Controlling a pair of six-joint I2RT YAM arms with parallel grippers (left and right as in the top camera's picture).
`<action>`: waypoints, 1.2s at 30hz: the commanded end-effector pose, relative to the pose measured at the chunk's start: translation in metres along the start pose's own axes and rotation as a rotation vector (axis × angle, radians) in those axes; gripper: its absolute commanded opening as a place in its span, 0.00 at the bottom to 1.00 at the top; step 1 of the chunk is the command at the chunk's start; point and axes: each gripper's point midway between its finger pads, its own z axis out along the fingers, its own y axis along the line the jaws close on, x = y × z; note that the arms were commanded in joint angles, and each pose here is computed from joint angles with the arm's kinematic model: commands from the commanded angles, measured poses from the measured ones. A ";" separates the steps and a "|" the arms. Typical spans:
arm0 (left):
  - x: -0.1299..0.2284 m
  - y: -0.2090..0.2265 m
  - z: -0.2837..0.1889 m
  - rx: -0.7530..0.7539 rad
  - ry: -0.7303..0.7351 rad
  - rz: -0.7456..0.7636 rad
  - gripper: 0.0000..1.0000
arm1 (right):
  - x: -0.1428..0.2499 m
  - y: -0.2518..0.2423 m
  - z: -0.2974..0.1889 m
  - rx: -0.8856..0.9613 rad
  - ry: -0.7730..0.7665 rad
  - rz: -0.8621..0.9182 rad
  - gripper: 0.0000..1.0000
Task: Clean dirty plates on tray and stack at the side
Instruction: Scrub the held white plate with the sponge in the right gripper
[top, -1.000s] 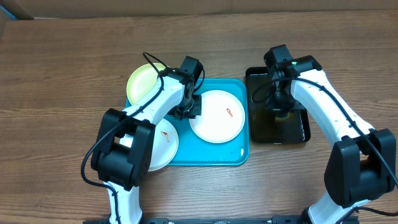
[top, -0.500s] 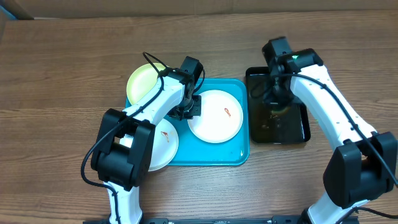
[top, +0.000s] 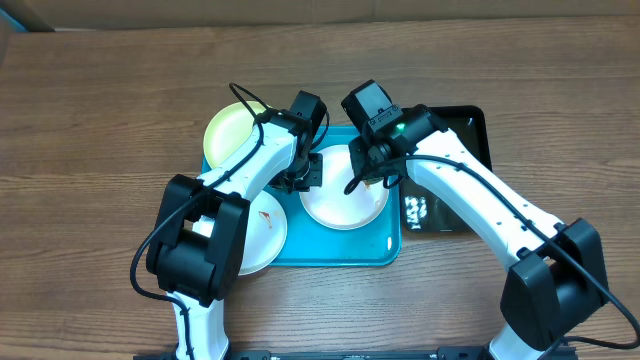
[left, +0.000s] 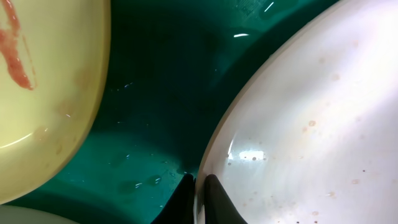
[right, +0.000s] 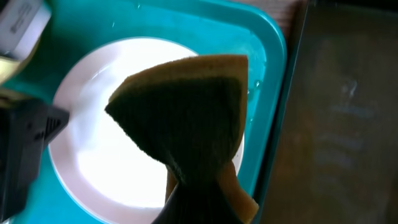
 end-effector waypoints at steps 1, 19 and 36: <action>0.002 0.006 0.007 -0.046 0.008 -0.001 0.08 | 0.006 -0.009 0.011 0.035 -0.013 0.011 0.04; 0.003 0.006 0.007 -0.045 0.008 0.000 0.09 | 0.032 -0.017 0.080 0.027 -0.096 0.023 0.04; 0.003 0.005 0.007 -0.042 0.009 0.000 0.09 | 0.050 -0.009 0.102 -0.056 -0.118 0.081 0.04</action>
